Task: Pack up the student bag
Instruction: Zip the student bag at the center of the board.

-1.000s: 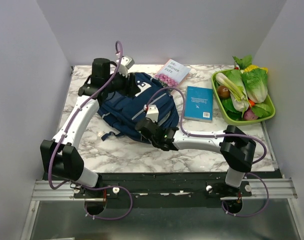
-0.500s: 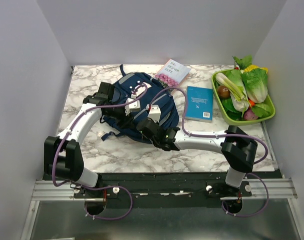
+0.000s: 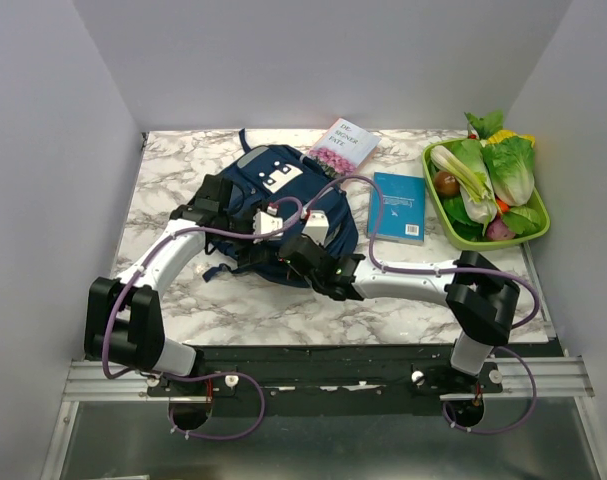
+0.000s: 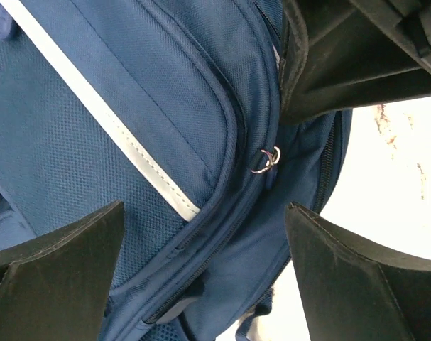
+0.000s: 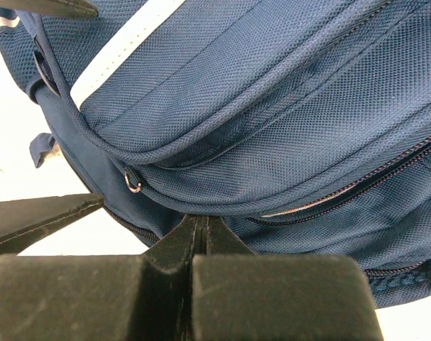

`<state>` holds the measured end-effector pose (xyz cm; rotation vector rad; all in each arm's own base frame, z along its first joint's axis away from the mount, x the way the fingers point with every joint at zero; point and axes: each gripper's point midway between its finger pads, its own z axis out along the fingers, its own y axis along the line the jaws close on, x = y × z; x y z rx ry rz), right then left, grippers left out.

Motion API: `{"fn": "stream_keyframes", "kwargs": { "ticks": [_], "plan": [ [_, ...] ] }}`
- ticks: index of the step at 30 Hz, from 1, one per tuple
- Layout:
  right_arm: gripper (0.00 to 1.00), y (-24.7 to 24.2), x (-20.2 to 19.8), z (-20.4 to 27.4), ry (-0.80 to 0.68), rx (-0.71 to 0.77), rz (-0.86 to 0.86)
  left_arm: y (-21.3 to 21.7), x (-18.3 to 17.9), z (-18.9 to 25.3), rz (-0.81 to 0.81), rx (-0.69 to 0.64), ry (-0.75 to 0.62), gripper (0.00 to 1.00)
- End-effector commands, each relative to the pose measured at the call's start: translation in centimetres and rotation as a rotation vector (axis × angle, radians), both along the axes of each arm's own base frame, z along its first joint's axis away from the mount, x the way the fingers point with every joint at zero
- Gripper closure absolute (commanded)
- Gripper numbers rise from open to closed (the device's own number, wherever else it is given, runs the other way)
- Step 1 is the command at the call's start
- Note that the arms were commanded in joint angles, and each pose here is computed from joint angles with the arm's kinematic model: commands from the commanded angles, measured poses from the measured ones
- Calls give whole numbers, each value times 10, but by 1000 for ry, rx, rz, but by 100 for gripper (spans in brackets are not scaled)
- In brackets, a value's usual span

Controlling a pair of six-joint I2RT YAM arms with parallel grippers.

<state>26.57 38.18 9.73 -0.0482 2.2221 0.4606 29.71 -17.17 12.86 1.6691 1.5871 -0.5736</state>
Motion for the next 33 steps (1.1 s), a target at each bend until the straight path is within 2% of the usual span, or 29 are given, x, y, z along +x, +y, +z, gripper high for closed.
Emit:
{"fn": "stream_keyframes", "kwargs": {
  "ticks": [1, 7, 9, 10, 11, 13, 14, 16, 17, 21, 28, 29, 30, 31, 33],
  "plan": [
    [99, -18, 11, 2, -13, -9, -66, -11, 20, 17, -23, -22, -176, 1],
    [99, -19, 9, 3, -10, -7, -60, -20, 33, 29, -10, -46, -189, 17],
    [99, -21, 8, 1, -10, -11, -61, -20, 33, 25, -12, -36, -165, 29],
    [99, -22, 8, 1, -11, -13, -64, -21, 35, 28, -13, -33, -165, 35],
    [99, -23, 8, 1, -10, -14, -66, -20, 35, 28, -24, -24, -168, 52],
    [99, -26, 7, 2, -12, -12, -69, -20, 32, 24, -34, -11, -143, 70],
    [99, -26, 8, 2, -13, -12, -72, -19, 32, 23, -30, -7, -136, 83],
    [99, -28, 8, 2, -15, -13, -80, -21, 30, 22, -38, 1, -121, 92],
    [99, -28, 8, 3, -16, -11, -82, -22, 29, 21, -39, 6, -117, 100],
    [99, -30, 10, 10, -28, -10, -93, -29, 25, 26, -30, -1, -68, 100],
    [99, -40, 12, 7, 2, -75, -144, -44, 26, 50, -10, -28, -108, 100],
    [92, -34, 8, 9, 10, -75, -96, -47, 28, 57, 27, -47, -88, 100],
    [76, -26, 9, 20, -10, -31, -68, -50, 31, 66, 42, -66, -103, 100],
    [44, -23, 8, 26, -18, -13, -44, -51, 33, 72, 54, -79, -102, 100],
    [28, -21, 5, 31, -30, 23, -20, -55, 38, 90, 98, -121, -79, 100]
  ]
}}
